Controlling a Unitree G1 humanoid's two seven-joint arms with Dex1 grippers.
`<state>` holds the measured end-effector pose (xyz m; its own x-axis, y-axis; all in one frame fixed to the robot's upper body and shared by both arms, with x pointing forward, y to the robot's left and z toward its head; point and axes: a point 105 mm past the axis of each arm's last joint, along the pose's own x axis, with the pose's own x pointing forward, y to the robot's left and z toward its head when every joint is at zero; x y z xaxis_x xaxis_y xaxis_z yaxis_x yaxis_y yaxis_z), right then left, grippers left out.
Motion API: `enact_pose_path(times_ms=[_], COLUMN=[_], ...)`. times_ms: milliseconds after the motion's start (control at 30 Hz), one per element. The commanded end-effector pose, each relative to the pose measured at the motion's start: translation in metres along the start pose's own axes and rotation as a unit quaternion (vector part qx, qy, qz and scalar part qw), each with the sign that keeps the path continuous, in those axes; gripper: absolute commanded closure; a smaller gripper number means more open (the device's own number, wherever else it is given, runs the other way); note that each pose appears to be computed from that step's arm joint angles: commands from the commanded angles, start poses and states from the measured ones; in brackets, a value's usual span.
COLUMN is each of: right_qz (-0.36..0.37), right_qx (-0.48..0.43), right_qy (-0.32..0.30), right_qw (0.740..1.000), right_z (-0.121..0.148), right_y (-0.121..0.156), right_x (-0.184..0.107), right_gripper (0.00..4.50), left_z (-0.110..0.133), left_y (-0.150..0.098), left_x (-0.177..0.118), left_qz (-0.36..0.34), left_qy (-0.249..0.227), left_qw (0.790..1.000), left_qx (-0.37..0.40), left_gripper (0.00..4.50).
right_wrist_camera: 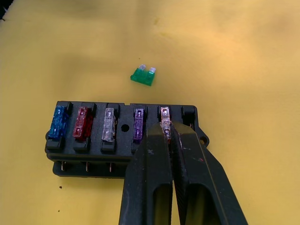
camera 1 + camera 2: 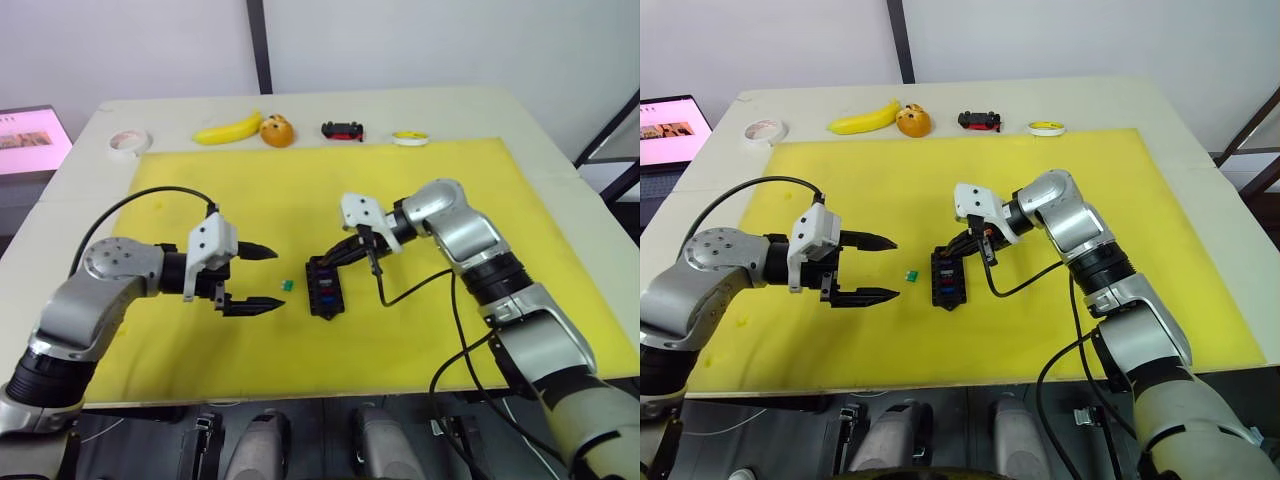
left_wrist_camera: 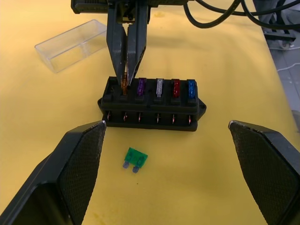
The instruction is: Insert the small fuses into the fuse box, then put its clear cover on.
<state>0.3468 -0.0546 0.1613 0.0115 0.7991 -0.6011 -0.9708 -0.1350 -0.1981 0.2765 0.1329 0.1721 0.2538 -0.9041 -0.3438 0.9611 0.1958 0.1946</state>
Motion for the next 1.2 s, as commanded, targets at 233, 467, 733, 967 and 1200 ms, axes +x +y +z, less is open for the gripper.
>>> enact_pose_path(times_ms=[233,467,733,967,1200], right_qz=[0.027,0.024,0.028,0.034,0.038], right_qx=[-0.032,-0.008,-0.007,-0.016,-0.016], right_qy=[0.021,0.048,0.051,0.042,0.026], right_qw=[0.999,0.999,0.998,0.998,0.999], right_z=[0.011,0.002,0.003,0.013,0.022], right_y=[-0.001,-0.007,-0.006,-0.005,-0.005], right_x=[-0.001,0.004,0.004,0.001,0.000], right_gripper=[4.50,4.50,4.50,4.50,4.50], left_z=[0.006,0.006,0.006,0.006,0.006], left_y=[0.001,0.001,0.000,0.001,0.001], left_x=[-0.002,-0.001,0.000,0.000,0.000], left_qz=[0.006,0.009,0.011,0.009,0.010], left_qy=[-0.008,-0.007,-0.008,-0.008,-0.009], left_qw=[1.000,1.000,1.000,1.000,1.000], left_qx=[0.021,0.022,0.023,0.025,0.026], left_gripper=[0.10,0.10,0.10,0.10,0.10])
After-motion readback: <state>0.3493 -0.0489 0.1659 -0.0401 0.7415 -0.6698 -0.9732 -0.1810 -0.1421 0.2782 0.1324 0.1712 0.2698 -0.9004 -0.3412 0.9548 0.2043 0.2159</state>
